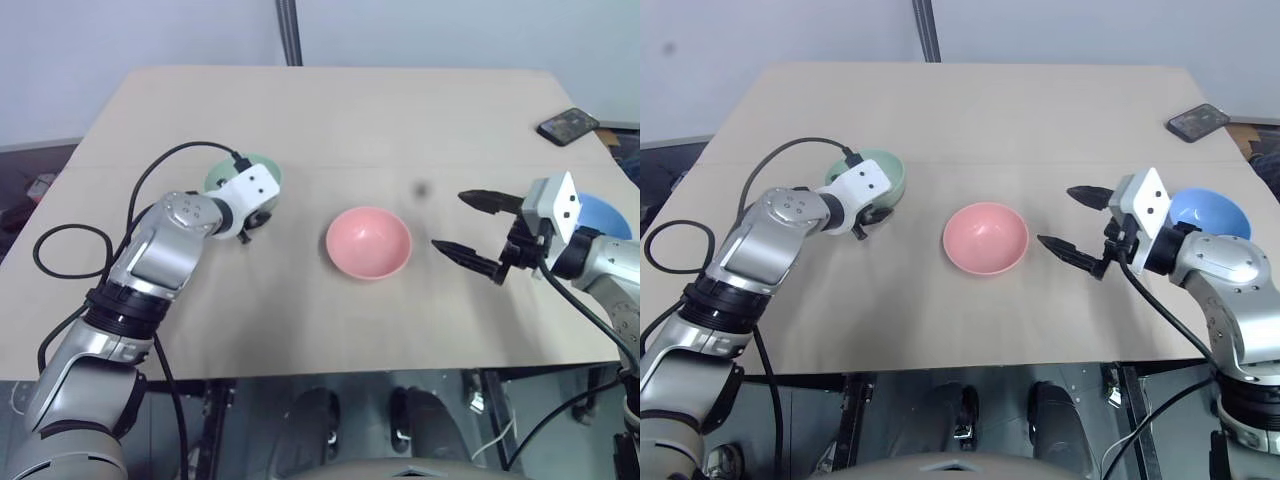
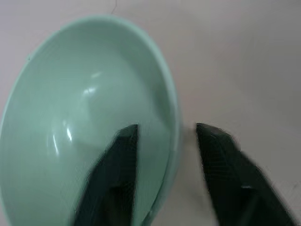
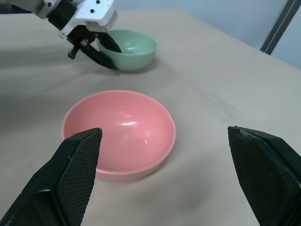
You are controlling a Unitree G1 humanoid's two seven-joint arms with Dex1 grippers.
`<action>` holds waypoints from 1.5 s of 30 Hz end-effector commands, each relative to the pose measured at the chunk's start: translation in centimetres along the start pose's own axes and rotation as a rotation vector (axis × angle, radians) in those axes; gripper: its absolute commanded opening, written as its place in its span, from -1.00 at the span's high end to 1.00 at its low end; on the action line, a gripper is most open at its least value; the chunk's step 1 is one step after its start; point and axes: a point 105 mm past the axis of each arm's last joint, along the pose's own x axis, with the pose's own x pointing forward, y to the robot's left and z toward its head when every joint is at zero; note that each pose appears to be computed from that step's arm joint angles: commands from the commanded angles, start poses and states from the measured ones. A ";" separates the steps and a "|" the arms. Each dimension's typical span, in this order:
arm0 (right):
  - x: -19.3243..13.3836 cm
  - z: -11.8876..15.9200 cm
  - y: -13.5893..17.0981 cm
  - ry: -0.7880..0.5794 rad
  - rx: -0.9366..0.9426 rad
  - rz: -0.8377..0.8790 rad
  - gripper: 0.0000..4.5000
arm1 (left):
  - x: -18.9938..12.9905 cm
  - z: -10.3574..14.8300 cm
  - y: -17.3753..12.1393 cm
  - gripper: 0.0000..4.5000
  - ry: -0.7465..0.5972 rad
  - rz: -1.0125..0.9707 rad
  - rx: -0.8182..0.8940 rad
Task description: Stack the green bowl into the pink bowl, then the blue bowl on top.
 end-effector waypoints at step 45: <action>-2.6 1.5 0.6 -0.060 -0.085 -0.017 -1.00 | -1.4 1.6 -2.7 0.04 0.064 -0.085 0.234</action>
